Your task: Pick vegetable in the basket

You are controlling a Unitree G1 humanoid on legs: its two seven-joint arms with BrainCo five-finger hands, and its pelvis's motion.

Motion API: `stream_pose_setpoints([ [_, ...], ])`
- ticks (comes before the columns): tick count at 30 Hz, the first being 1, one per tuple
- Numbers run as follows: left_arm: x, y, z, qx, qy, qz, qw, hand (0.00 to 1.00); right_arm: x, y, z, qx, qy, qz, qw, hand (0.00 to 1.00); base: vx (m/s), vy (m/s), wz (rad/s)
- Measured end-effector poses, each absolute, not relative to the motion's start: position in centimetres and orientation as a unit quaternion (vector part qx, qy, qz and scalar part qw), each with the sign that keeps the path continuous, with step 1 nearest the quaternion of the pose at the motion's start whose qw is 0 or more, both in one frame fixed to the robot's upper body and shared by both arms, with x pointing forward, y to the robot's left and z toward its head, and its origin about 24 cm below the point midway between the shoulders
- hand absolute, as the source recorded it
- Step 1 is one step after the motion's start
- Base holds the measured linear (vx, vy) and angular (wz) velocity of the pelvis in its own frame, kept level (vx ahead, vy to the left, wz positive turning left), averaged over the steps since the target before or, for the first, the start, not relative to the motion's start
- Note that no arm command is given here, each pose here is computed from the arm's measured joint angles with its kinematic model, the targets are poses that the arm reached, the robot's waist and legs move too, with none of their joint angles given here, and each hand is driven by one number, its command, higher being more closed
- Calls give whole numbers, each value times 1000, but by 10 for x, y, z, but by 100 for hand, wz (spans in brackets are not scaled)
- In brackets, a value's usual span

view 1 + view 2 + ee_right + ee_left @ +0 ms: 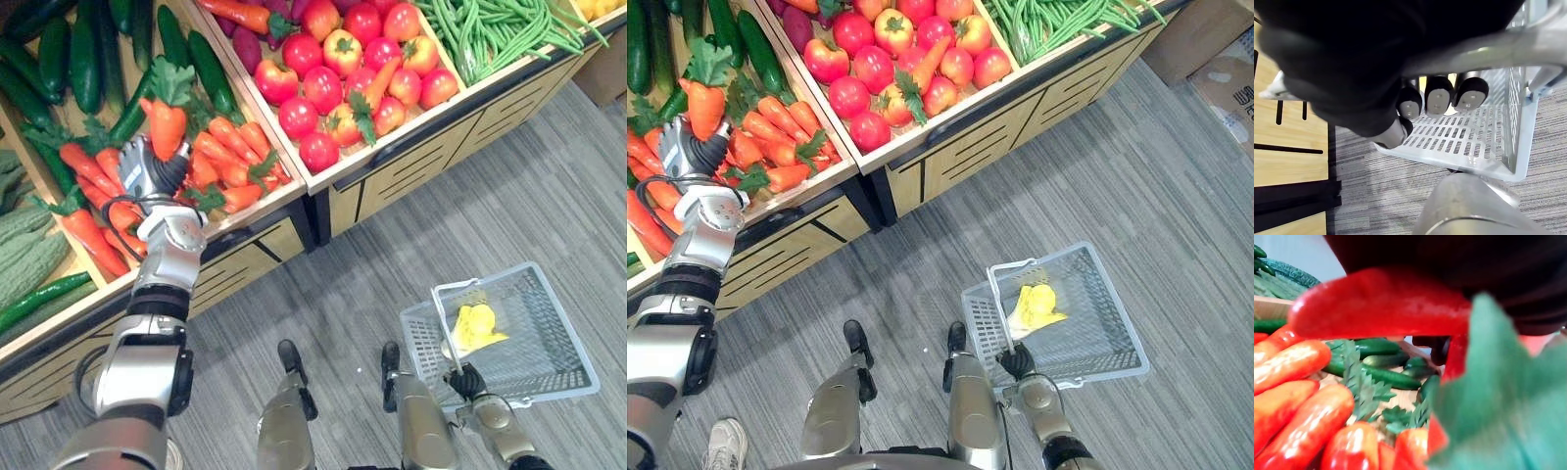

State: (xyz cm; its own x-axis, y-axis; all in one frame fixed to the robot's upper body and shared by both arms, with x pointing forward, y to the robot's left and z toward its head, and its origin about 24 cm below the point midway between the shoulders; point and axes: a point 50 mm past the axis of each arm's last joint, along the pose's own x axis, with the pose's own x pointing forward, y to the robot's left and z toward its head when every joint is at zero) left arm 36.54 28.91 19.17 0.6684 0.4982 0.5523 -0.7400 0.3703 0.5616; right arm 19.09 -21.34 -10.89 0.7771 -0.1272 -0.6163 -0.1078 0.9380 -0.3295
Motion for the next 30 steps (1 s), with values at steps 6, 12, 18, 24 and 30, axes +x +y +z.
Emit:
stream_pose_setpoints([
  [6, 360, 289, 187, 415, -152, 377, 814, 100, 175, -221, -118, -169, 362, -25, 916, 100, 51, 4, 1],
  [12, 354, 278, 180, 431, -188, 341, 814, 100, 158, -227, -124, -183, 381, -38, 906, 100, 7, 2, 0],
  [18, 352, 247, 197, 481, -278, 248, 793, 100, 170, -241, -115, -232, 364, -34, 901, 100, -3, 11, -7],
  [24, 350, 221, 195, 521, -316, 153, 778, 100, 210, -265, -83, -310, 299, -13, 902, 100, -17, 22, -29],
  [30, 347, 188, 181, 545, -342, 50, 764, 100, 240, -262, -54, -347, 230, 39, 908, 100, -20, -11, -37],
])
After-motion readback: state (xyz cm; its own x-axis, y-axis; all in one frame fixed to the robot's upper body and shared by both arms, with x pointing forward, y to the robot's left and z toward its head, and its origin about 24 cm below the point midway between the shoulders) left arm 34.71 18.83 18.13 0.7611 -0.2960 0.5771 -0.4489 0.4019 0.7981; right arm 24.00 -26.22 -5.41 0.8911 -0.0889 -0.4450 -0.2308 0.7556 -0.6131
